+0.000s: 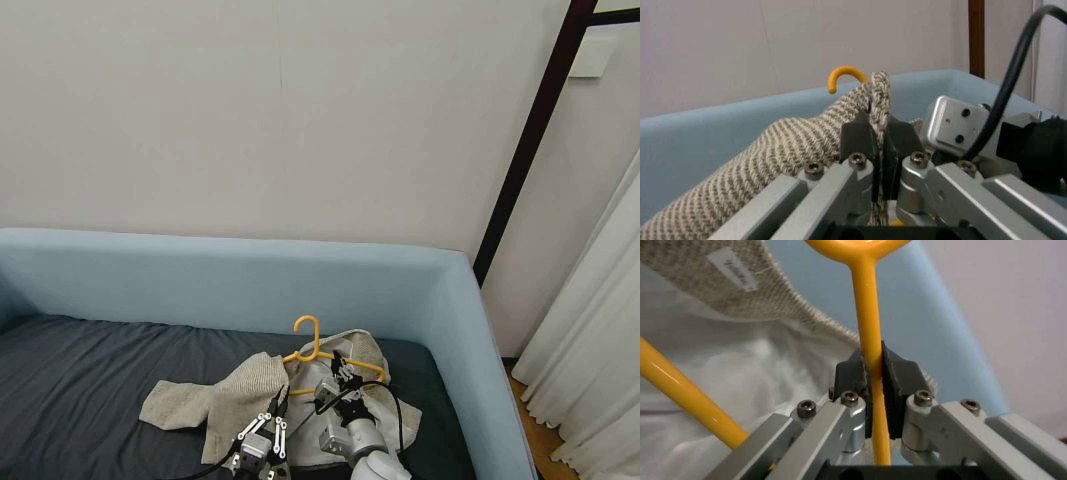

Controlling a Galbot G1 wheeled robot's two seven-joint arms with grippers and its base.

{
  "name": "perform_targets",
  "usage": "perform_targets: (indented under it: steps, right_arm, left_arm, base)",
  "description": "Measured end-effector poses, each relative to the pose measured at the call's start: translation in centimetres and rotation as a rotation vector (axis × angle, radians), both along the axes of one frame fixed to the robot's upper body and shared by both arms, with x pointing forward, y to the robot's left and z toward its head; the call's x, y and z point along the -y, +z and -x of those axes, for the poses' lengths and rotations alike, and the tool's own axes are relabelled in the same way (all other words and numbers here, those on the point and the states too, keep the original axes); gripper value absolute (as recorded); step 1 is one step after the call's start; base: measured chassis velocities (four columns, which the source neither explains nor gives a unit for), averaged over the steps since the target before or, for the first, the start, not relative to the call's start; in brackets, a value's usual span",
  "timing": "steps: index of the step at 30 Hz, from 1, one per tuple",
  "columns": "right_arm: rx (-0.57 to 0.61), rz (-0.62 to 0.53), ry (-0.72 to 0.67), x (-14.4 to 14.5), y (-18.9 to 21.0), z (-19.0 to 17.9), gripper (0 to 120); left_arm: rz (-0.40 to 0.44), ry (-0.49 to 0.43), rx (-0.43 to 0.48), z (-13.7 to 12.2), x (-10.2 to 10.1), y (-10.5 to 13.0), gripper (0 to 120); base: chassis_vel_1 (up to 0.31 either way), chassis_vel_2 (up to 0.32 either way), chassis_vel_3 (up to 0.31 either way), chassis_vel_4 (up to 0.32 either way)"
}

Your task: Pick up the clothes from the sofa and hang them on the clothes hanger.

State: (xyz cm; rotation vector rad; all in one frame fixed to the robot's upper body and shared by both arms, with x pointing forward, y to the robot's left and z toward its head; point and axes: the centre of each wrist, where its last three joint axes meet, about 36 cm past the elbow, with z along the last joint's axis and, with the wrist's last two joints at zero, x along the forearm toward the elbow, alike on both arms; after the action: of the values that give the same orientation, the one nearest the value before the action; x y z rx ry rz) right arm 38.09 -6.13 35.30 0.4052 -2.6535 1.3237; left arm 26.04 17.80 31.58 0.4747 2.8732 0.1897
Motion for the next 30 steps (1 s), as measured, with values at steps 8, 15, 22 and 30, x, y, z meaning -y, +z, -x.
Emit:
perform_targets:
  steps: [8,15,22,30]
  right_arm:
    - [-0.155,-0.09,-0.038,-0.9,2.1,1.3,4]
    - [-0.174,-0.119,-0.054,-0.8,2.7,0.9,4]
    - [-0.074,-0.013,-0.039,0.3,0.7,0.2,4]
    - [0.03,0.077,-0.018,2.2,-1.5,0.2,4]
  left_arm:
    - [-0.033,0.003,-0.02,0.2,0.0,-1.2,0]
    - [-0.084,0.03,-0.017,-0.2,-0.6,-2.1,0]
    - [-0.031,0.005,0.06,-0.6,0.0,-0.1,0]
    - [-0.041,-0.058,0.145,-0.8,0.4,1.3,0]
  base:
    - [0.0,0.0,0.0,0.0]
    - [0.0,0.0,0.0,0.0]
    - [0.0,0.0,0.0,0.0]
    - [0.0,0.0,0.0,0.0]
